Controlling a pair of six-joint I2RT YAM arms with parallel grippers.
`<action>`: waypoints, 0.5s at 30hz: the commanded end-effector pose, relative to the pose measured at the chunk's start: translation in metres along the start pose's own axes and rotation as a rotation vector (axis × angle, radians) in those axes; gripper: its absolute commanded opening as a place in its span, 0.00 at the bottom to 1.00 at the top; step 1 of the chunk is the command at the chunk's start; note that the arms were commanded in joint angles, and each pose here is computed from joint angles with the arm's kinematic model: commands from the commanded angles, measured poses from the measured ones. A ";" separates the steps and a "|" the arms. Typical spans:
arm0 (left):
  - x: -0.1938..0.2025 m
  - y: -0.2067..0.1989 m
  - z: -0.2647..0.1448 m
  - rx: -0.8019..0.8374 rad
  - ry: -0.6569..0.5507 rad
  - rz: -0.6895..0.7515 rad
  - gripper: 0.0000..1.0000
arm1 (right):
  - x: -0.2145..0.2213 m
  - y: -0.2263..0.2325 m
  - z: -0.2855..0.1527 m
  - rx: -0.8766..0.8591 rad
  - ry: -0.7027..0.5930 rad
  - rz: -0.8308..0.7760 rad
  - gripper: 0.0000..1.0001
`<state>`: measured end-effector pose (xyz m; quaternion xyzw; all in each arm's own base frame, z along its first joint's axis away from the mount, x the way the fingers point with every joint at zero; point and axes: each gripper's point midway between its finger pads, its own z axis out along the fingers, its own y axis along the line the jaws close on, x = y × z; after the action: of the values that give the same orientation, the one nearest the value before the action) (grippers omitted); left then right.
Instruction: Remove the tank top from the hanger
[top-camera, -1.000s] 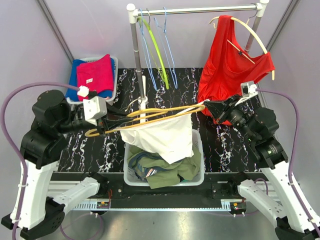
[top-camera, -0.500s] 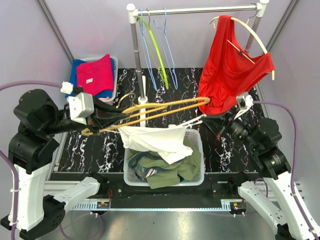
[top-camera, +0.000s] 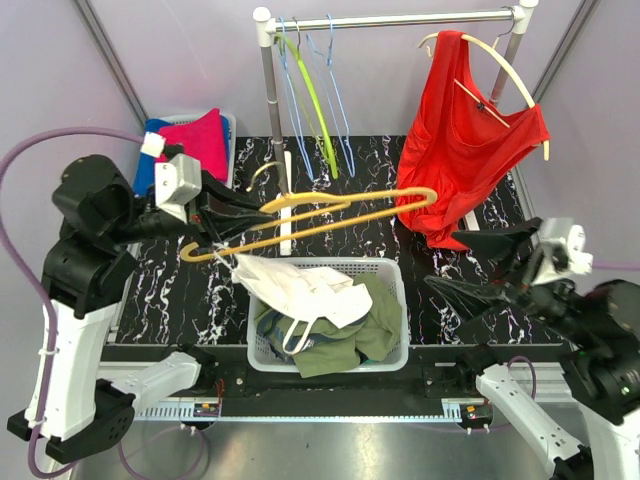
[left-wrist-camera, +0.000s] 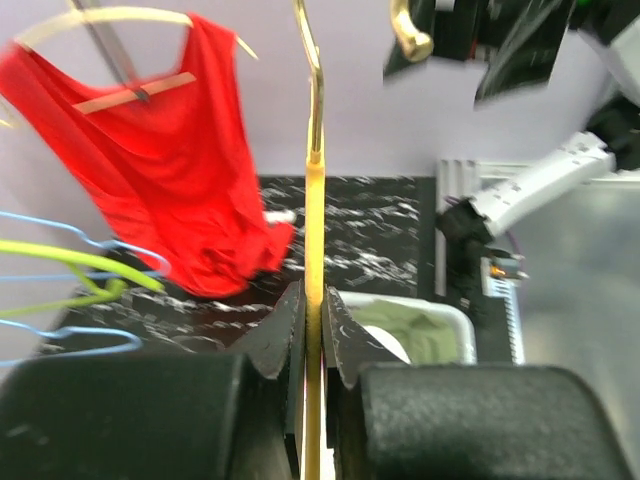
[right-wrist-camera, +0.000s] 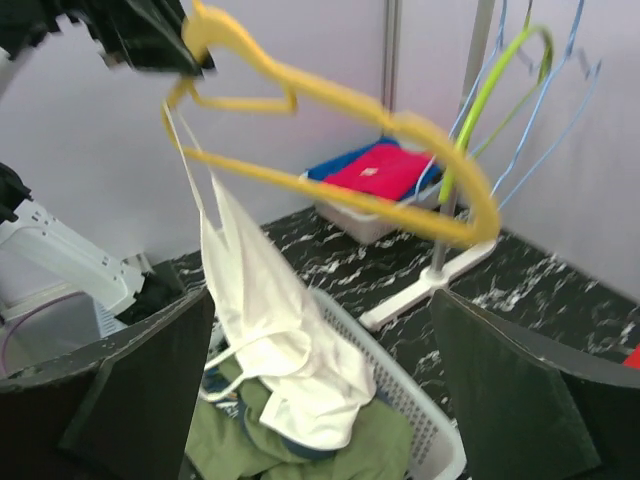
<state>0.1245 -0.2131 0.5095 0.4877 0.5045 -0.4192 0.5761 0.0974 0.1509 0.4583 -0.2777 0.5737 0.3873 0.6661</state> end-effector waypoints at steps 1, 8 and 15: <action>0.018 -0.021 0.003 0.129 0.000 -0.068 0.05 | -0.021 -0.004 0.000 0.017 -0.011 -0.112 0.98; 0.043 -0.035 0.012 0.275 0.040 -0.209 0.05 | -0.013 0.003 0.031 -0.150 0.066 -0.121 1.00; 0.043 -0.034 0.025 0.348 0.049 -0.237 0.04 | 0.000 0.004 0.052 -0.269 0.151 -0.106 0.98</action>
<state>0.1133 -0.2382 0.4422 0.5002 0.5378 -0.5345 0.4182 0.1353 0.1869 0.4606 -0.3746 0.5784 0.3862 0.6132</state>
